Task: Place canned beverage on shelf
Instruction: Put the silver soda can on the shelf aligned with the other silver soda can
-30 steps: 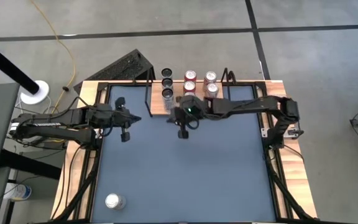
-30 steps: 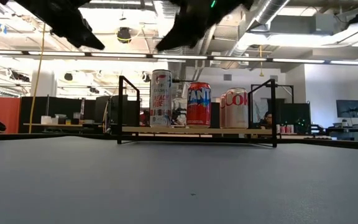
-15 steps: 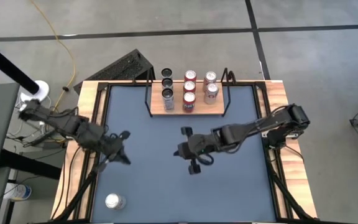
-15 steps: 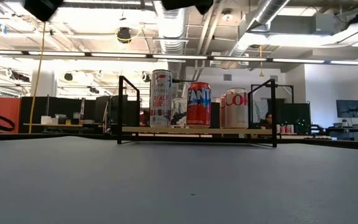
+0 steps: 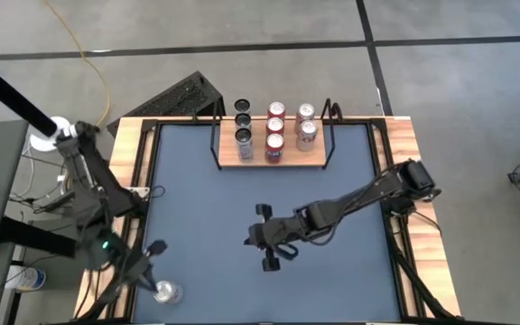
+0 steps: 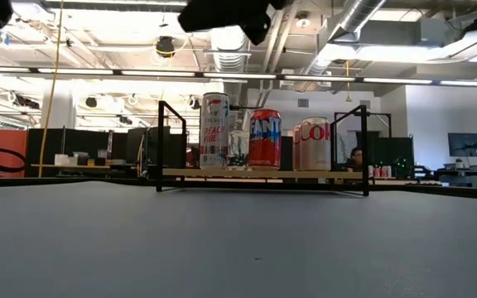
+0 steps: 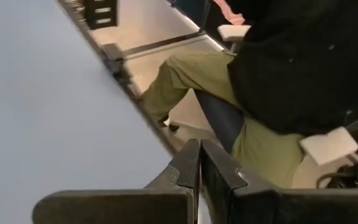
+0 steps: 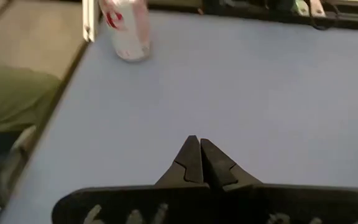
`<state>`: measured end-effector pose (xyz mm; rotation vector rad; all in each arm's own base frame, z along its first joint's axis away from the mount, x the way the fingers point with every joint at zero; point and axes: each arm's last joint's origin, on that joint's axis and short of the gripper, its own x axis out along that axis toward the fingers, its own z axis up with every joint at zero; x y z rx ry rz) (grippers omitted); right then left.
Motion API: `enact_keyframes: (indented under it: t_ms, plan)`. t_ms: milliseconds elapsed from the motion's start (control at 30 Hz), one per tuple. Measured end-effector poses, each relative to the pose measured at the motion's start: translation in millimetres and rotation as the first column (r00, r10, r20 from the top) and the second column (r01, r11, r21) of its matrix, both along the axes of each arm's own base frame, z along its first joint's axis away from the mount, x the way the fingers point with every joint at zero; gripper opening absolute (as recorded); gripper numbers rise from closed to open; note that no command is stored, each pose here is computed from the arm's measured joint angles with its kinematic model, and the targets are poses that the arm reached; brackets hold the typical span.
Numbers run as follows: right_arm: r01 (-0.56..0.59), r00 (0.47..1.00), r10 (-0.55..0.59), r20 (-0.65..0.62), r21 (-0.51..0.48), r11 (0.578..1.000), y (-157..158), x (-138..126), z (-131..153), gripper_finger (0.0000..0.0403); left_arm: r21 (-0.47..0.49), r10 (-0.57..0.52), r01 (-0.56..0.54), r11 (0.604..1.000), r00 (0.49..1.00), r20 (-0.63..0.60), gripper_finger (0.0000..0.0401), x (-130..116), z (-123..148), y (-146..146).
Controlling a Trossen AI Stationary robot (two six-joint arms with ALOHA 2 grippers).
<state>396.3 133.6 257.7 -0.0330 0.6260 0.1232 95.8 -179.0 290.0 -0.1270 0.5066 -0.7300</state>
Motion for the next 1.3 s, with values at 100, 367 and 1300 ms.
enact_keyframes:
  t_ms: [100,367,1300]
  plan:
    - [-0.008,0.999,0.006,0.038,0.033,0.999,11,4,-4,0.0,0.035,-0.025,0.025,0.999,1.0,0.008,0.0002,-7,0,-20]
    - [-0.036,0.994,0.027,0.104,0.077,0.996,38,7,-14,0.0,0.086,0.012,-0.011,0.996,1.0,-0.005,0.0048,-9,-5,-37]
    - [0.042,0.988,-0.058,0.14,0.113,0.993,67,-6,-12,0.0,0.282,0.143,-0.089,0.955,0.974,-0.175,0.0354,8,-38,-32]
